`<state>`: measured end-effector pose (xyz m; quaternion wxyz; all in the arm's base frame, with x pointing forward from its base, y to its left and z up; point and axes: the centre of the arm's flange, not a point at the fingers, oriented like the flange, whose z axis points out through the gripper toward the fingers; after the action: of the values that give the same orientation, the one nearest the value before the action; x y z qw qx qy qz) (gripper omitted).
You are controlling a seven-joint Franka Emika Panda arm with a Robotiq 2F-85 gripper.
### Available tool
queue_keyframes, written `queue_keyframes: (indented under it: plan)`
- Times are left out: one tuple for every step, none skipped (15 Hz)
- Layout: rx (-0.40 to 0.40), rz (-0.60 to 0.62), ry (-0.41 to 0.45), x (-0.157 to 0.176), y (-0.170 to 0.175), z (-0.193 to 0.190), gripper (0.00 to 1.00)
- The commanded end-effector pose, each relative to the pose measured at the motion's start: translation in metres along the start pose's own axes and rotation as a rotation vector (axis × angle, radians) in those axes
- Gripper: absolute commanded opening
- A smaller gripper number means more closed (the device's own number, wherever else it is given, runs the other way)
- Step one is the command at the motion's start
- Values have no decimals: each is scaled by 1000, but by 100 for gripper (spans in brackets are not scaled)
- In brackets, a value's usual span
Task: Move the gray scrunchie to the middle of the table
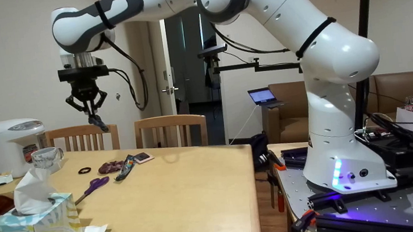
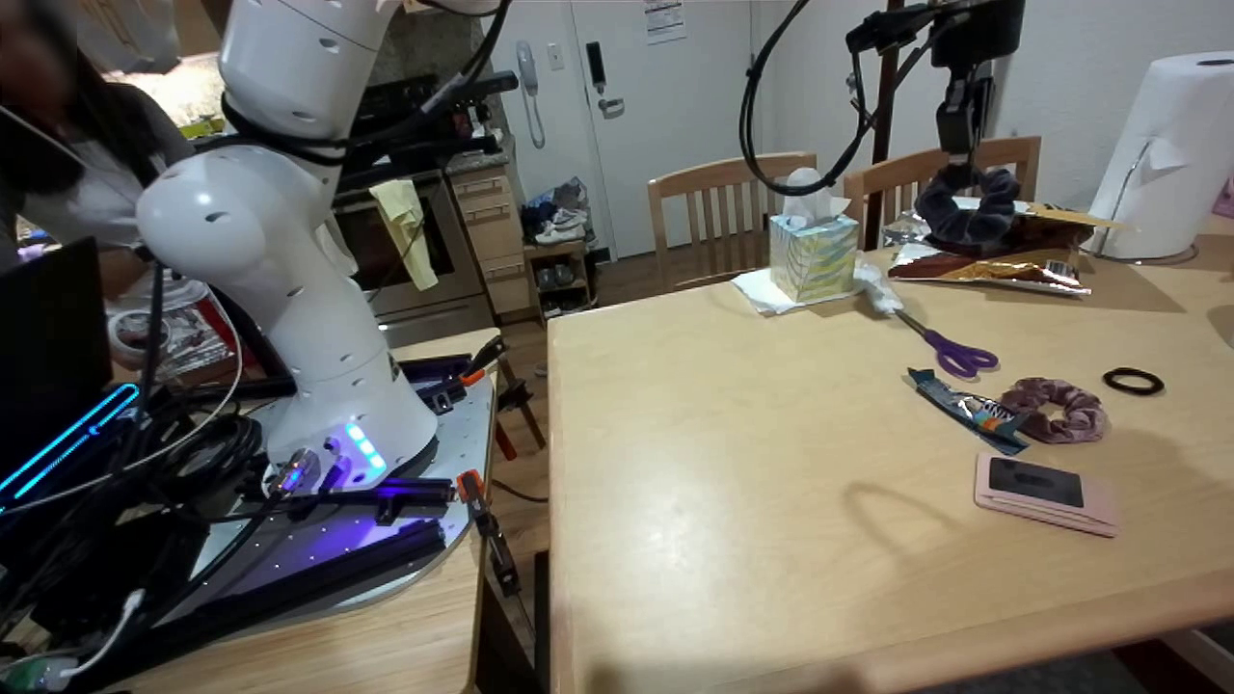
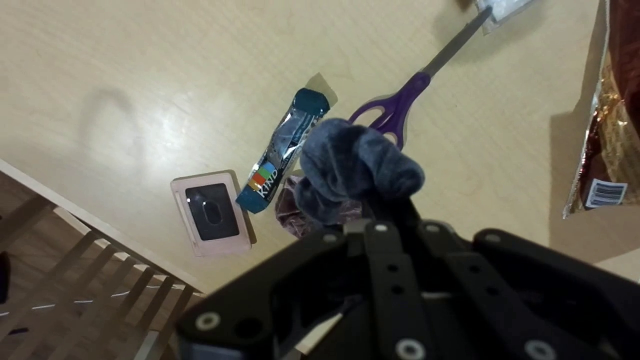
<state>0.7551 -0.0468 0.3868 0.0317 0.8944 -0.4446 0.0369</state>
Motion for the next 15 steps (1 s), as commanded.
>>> queue_keyframes:
  plan:
    - [30, 15, -36, 6, -13, -3, 1]
    - [38, 13, -44, 6, -14, -3, 31]
    - [48, -4, -48, 6, -15, -4, 32]
    - [25, 1, -15, -2, -7, -1, 12]
    - [30, 0, -18, -3, -8, -1, 18]
    - [33, 0, -19, -3, -9, -1, 25]
    - [34, 0, -19, -3, -10, -1, 31]
    - [34, 0, -19, -3, -10, -1, 33]
    - [34, 0, -19, -2, -10, -1, 33]
    - [34, 1, -19, -2, -10, 0, 33]
    - [34, 1, -19, -2, -10, 0, 33]
    - [34, 1, -19, -2, -9, 0, 33]
    - [34, 1, -19, -2, -9, 0, 33]
    - [34, 1, -19, -2, -9, 0, 33]
    - [34, 1, -19, -2, -9, 0, 58]
